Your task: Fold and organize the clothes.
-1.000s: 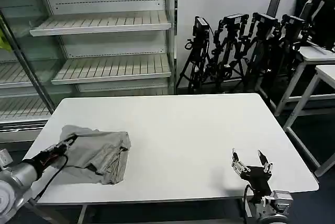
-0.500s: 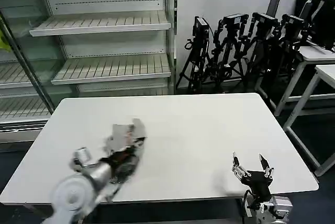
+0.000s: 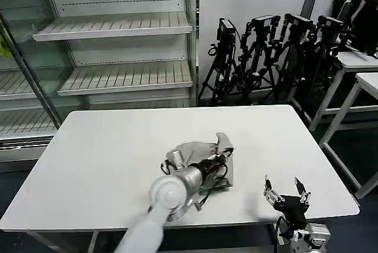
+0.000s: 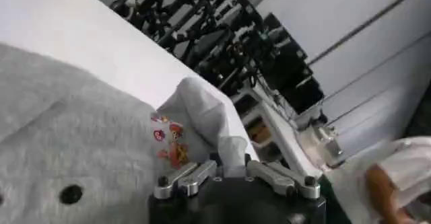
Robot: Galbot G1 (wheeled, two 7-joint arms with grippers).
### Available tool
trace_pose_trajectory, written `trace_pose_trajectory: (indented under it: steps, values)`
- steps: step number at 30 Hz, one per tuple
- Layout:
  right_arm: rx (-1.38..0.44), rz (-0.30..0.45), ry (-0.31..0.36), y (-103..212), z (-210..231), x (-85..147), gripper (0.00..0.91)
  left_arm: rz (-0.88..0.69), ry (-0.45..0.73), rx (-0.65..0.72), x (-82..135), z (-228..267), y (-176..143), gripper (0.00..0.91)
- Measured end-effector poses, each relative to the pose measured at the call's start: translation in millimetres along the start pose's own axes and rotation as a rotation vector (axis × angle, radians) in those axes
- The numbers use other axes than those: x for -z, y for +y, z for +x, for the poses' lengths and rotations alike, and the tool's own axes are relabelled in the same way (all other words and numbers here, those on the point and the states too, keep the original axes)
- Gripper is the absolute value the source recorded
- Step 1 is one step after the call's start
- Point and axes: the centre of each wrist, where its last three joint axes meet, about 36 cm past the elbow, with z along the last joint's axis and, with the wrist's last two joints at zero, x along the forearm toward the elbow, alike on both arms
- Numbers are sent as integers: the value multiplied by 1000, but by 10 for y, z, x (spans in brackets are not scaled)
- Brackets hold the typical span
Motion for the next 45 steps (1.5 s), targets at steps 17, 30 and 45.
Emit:
trace_pose_trajectory:
  steps: [17, 30, 45]
  values:
    - [15, 36, -21, -20, -17, 90, 907, -296, -176, -46, 107, -19, -145, 907]
    - [23, 75, -97, 27, 43, 206, 907, -418, -374, 83, -19, 1008, 195, 907]
    - [9, 92, -195, 89, 145, 274, 907, -707, -653, 415, -604, 1874, 393, 907]
